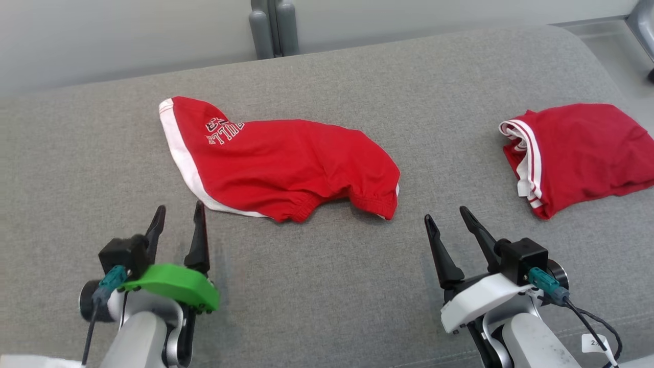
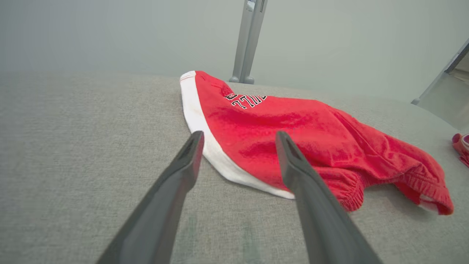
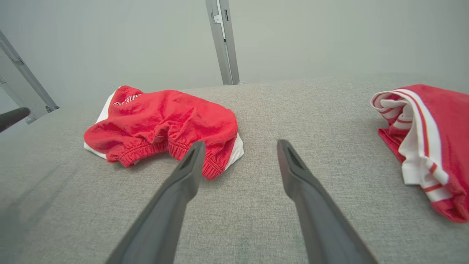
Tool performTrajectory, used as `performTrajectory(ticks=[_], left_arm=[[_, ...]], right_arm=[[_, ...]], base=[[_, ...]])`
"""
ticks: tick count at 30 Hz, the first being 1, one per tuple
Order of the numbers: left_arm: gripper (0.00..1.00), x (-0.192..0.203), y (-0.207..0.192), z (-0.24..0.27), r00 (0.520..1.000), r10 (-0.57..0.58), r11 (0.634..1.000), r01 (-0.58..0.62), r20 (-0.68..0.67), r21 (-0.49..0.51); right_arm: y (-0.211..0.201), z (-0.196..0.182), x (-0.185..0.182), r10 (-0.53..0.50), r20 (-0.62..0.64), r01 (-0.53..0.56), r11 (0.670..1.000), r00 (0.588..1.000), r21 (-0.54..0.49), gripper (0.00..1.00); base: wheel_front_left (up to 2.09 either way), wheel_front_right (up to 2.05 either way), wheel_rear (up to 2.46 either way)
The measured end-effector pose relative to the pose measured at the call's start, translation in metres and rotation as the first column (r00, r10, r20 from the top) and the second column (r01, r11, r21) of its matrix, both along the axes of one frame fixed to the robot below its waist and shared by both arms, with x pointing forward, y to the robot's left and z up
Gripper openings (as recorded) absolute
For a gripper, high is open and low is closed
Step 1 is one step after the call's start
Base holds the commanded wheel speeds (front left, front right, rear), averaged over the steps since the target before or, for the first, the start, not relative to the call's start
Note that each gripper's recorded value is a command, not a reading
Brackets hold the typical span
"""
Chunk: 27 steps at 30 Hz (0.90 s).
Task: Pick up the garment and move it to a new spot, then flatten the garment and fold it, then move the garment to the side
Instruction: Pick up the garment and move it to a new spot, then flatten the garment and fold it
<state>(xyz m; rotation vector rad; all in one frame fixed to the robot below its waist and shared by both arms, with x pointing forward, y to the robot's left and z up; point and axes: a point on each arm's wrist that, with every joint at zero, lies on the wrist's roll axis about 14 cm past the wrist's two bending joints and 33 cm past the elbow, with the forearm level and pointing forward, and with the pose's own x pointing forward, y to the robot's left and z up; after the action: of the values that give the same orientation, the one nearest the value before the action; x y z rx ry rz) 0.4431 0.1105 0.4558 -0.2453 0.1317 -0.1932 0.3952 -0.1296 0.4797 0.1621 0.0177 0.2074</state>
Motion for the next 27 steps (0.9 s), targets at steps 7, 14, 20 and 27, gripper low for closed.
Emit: performTrajectory(ticks=[7,14,20,27], left_arm=[[1.00,-0.036,0.050,-0.009,0.989,0.146,0.989,-0.146,-0.008,0.030],[1.00,-0.065,0.084,-0.008,0.969,0.245,0.968,-0.245,0.011,0.059],[1.00,-0.085,0.097,-0.010,0.961,0.277,0.957,-0.277,0.015,0.081],[1.00,-0.089,0.101,-0.009,0.958,0.286,0.954,-0.286,0.018,0.087]], right_arm=[[0.012,0.003,-0.005,0.030,0.010,-0.030,1.000,1.000,0.007,1.00],[0.017,0.007,-0.008,0.045,0.022,-0.045,0.999,0.999,0.002,1.00],[0.015,0.008,-0.015,0.040,0.023,-0.040,0.999,0.999,0.000,1.00],[0.016,0.005,-0.017,0.043,0.015,-0.043,0.999,0.999,-0.002,1.00]], base=[[0.00,0.00,0.00],[0.00,0.00,0.00],[0.00,0.00,0.00],[0.00,0.00,0.00]])
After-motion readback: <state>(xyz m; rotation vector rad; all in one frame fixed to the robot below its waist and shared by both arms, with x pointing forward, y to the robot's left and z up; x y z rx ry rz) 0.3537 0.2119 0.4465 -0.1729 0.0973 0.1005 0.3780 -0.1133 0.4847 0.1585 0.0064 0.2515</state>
